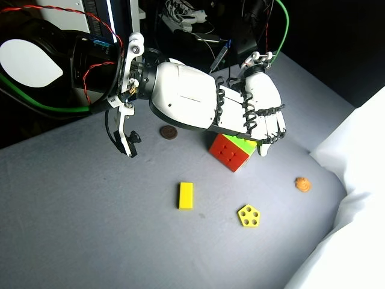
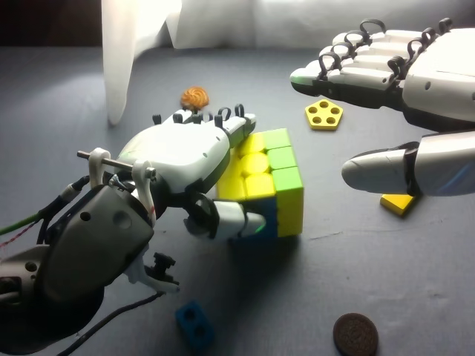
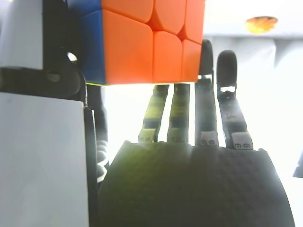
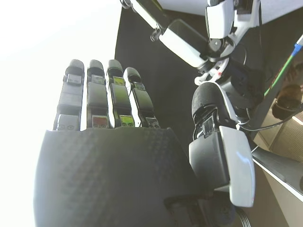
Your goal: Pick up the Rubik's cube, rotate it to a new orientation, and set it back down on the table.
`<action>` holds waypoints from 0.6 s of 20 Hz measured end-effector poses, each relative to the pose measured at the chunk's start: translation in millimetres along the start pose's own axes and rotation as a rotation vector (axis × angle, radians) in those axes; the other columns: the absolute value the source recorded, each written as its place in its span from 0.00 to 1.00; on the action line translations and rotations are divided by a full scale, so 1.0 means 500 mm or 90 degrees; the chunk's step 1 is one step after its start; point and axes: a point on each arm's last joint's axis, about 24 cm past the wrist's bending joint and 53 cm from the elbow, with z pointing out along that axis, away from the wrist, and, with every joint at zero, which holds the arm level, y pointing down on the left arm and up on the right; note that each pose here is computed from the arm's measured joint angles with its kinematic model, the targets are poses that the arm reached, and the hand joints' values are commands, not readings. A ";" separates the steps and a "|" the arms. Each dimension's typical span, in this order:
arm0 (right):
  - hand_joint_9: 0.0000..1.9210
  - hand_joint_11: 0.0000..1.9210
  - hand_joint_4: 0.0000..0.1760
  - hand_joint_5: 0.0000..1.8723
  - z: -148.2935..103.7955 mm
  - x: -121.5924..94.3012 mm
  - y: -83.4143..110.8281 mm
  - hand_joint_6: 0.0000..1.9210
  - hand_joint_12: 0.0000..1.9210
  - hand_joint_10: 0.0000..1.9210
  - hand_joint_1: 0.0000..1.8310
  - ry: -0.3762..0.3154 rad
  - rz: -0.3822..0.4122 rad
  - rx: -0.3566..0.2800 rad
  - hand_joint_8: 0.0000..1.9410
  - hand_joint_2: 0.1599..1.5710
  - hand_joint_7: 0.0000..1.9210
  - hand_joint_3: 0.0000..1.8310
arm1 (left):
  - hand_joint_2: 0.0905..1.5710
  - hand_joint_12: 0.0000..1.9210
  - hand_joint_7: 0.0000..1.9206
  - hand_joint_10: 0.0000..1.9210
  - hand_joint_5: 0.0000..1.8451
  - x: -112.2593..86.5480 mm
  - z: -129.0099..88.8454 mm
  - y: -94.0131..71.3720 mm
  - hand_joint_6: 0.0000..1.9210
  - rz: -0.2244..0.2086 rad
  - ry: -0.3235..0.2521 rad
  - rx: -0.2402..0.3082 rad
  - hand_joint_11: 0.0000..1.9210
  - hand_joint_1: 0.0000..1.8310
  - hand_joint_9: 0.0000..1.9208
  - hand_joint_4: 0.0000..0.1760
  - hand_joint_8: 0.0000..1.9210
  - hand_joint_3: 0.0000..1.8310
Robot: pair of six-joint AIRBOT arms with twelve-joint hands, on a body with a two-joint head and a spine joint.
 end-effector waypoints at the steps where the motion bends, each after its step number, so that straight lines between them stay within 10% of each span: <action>1: 0.03 0.00 0.00 0.00 0.000 0.000 0.000 0.00 0.00 0.01 0.00 0.000 0.000 0.000 0.00 0.80 0.05 0.00 | 0.66 0.40 0.10 0.01 0.05 0.001 0.000 0.001 0.00 -0.002 0.002 -0.001 0.00 0.36 0.13 0.03 0.00 0.00; 12: 0.04 0.00 0.00 0.00 -0.001 0.005 -0.001 0.00 0.00 0.01 0.00 0.003 0.001 0.001 0.00 0.80 0.05 0.00 | 0.54 0.00 0.00 0.00 0.00 -0.049 -0.001 -0.046 0.00 0.018 0.001 0.024 0.00 0.22 0.00 0.44 0.00 0.00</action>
